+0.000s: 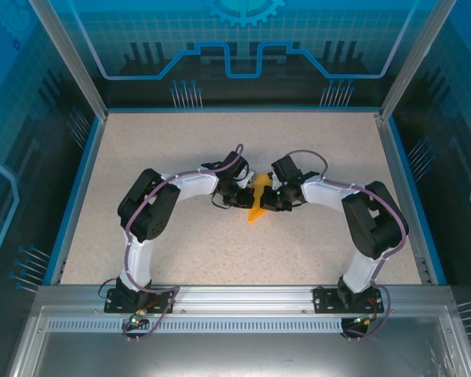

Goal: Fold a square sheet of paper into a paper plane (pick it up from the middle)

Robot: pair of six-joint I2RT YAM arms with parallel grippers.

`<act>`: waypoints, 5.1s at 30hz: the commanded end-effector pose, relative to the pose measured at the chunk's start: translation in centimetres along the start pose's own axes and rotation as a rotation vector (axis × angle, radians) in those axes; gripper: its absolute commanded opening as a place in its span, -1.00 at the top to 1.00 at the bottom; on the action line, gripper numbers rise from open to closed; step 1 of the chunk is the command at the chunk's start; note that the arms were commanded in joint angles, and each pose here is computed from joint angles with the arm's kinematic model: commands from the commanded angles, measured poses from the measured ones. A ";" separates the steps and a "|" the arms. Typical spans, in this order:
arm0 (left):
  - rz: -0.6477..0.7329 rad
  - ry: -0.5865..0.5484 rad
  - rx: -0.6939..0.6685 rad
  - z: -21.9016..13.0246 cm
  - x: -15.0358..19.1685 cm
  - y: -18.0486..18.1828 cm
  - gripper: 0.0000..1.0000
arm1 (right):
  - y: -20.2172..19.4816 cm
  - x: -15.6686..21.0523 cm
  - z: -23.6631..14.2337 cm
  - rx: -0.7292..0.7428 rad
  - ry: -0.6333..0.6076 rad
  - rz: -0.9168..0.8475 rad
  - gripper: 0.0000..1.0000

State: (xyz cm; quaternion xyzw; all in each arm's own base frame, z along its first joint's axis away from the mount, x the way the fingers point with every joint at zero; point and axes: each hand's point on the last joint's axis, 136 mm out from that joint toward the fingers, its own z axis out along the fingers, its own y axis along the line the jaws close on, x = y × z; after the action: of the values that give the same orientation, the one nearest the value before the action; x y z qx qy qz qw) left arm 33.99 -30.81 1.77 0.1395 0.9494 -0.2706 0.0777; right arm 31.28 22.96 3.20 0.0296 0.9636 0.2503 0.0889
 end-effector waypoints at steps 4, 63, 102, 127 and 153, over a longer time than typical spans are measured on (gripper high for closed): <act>0.002 0.028 -0.019 1.0 0.4 1.1 1.00 | 1.3 -0.4 -0.2 -0.041 0.003 -0.011 0.92; -0.058 -0.033 0.191 -1.1 0.4 0.1 1.00 | 2.9 -2.0 1.4 -0.090 0.025 -0.023 0.82; -0.029 -0.077 0.177 -1.9 2.0 -1.4 0.59 | 2.9 -1.7 2.4 -0.087 0.069 -0.039 0.75; -0.019 -0.034 0.070 0.1 2.7 0.2 0.93 | 3.3 -1.8 1.7 -0.113 0.054 -0.043 0.54; 0.011 -0.009 0.059 0.3 3.2 0.0 0.97 | 3.3 -5.6 -0.2 -0.147 -0.025 -0.032 0.44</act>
State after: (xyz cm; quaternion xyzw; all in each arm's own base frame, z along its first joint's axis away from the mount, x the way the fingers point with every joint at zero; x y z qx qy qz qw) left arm 31.63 -30.24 1.64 0.1269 0.9362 -0.3147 0.0914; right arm 35.69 25.04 6.08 0.0135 0.9428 0.3166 0.1032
